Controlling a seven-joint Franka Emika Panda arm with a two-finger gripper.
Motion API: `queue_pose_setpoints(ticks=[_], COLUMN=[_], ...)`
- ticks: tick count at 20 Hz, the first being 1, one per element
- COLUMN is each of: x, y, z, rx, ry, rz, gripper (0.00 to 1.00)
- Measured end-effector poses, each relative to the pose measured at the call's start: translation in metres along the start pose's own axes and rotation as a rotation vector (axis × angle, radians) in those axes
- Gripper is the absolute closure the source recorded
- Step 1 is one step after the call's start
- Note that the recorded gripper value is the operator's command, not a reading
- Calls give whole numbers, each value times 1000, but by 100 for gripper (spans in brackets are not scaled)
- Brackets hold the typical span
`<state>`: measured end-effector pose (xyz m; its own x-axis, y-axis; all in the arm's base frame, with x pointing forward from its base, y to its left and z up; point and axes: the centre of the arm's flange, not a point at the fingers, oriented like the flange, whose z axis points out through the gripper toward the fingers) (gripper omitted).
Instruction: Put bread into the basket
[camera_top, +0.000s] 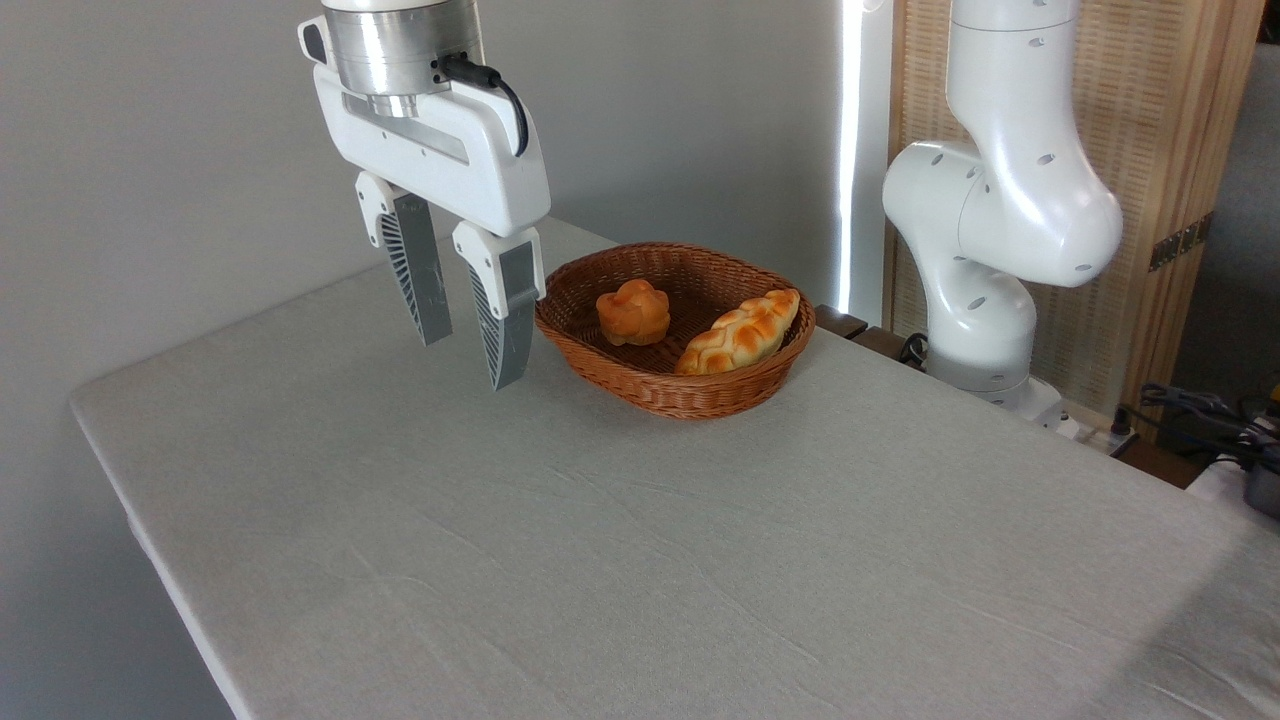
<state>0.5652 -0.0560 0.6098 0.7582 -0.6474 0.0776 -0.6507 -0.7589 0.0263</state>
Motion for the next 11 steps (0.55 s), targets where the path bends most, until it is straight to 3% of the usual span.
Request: queue_pose_setpoints(ticks=[11], x=[1], y=[3], z=[3], rx=[-6], ry=[-8], rz=[5], gripper=[0])
